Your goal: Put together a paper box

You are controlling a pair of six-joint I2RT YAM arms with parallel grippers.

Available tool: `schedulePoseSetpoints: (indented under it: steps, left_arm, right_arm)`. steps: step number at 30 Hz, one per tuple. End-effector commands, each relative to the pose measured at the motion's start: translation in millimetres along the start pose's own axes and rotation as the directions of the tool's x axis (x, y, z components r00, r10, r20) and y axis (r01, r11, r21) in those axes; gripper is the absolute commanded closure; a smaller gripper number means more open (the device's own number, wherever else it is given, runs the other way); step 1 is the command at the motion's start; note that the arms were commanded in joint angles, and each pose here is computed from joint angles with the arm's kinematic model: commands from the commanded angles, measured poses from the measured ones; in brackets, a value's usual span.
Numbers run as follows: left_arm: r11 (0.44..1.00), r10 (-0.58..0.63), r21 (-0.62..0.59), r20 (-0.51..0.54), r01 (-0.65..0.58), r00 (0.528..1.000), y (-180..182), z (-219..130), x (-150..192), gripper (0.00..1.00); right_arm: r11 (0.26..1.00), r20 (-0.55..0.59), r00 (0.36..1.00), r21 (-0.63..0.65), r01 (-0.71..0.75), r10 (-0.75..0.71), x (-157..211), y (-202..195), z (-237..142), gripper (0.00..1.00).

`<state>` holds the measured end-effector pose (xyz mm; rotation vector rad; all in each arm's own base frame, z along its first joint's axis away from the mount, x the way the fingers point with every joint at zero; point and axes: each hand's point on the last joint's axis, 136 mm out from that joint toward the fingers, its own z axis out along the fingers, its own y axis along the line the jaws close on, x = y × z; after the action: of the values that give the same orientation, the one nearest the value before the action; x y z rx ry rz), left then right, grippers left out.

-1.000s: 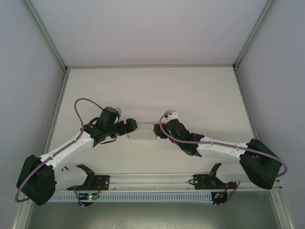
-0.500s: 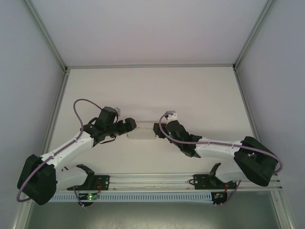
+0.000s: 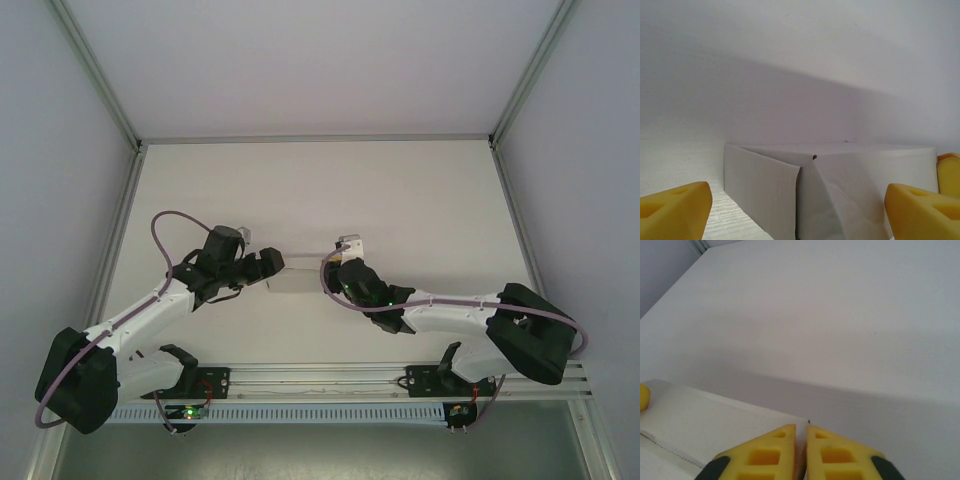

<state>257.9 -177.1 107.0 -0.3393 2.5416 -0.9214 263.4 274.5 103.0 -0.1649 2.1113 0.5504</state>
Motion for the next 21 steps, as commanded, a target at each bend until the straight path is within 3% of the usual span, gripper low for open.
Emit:
schedulePoseSetpoints:
  steps: [1,21]
  left_arm:
    - [1.0,-0.016,0.025,0.024,0.015,1.0,-2.7,-2.6,-8.2,0.11]
    - [0.993,-0.048,0.115,0.069,0.04,0.996,18.5,2.2,8.8,0.27]
  right_arm:
    - [0.897,-0.527,0.826,0.239,0.372,-0.202,138.5,-112.5,-31.5,0.91]
    - [0.914,-0.515,0.832,0.203,0.352,-0.206,134.8,-99.7,-30.0,0.9]
